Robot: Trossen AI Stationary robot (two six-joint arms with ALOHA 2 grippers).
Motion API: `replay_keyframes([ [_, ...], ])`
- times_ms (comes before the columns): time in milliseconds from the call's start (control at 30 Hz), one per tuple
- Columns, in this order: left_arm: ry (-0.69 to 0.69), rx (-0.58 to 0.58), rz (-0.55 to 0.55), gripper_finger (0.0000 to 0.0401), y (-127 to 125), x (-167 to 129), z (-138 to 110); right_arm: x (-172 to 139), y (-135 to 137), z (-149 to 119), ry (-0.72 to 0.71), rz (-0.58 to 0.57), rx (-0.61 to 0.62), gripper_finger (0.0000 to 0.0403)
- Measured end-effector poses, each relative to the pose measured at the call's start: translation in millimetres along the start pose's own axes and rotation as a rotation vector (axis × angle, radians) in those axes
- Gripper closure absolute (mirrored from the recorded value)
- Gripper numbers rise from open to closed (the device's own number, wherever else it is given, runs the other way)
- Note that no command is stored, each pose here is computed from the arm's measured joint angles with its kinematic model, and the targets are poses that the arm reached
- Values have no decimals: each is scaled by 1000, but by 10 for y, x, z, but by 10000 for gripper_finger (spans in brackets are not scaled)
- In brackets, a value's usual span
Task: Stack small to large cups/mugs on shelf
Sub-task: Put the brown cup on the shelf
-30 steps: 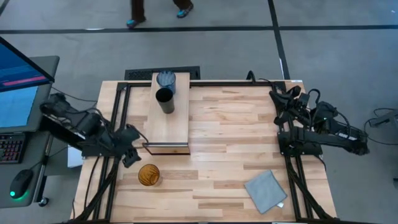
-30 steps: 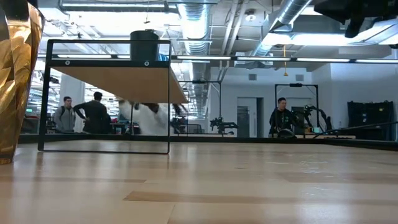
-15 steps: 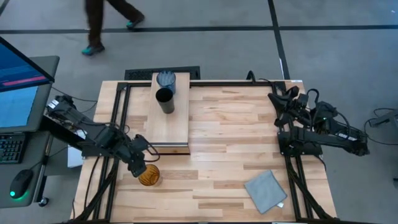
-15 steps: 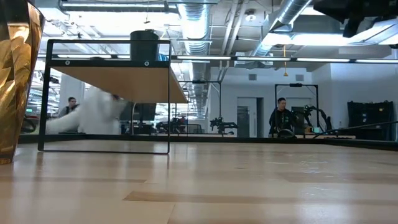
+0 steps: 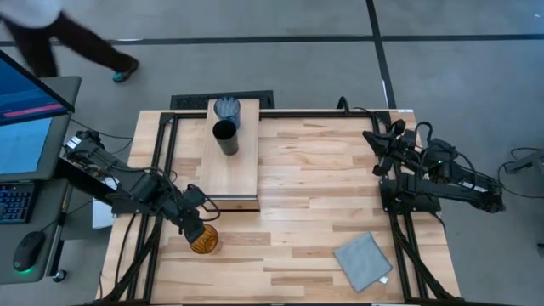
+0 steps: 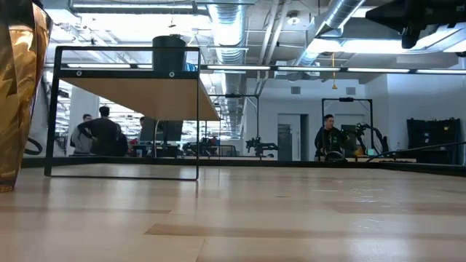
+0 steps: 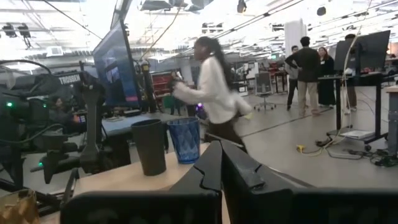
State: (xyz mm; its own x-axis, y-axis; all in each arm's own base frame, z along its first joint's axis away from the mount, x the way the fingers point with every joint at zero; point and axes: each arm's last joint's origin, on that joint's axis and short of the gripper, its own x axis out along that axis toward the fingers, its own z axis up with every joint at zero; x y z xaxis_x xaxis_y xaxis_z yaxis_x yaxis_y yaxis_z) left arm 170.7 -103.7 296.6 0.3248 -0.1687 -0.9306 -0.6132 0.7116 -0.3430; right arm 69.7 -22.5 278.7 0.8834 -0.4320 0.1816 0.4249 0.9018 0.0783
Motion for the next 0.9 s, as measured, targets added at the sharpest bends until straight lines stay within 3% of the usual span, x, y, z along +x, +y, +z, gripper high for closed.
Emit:
replay_keyframes([
  [433,65,-28,31,136,-6,142,-12,0,0,0,0,0,-10,377],
  [900,135,27,138,141,-93,426,23,0,0,-2,2,0,-11,377],
])
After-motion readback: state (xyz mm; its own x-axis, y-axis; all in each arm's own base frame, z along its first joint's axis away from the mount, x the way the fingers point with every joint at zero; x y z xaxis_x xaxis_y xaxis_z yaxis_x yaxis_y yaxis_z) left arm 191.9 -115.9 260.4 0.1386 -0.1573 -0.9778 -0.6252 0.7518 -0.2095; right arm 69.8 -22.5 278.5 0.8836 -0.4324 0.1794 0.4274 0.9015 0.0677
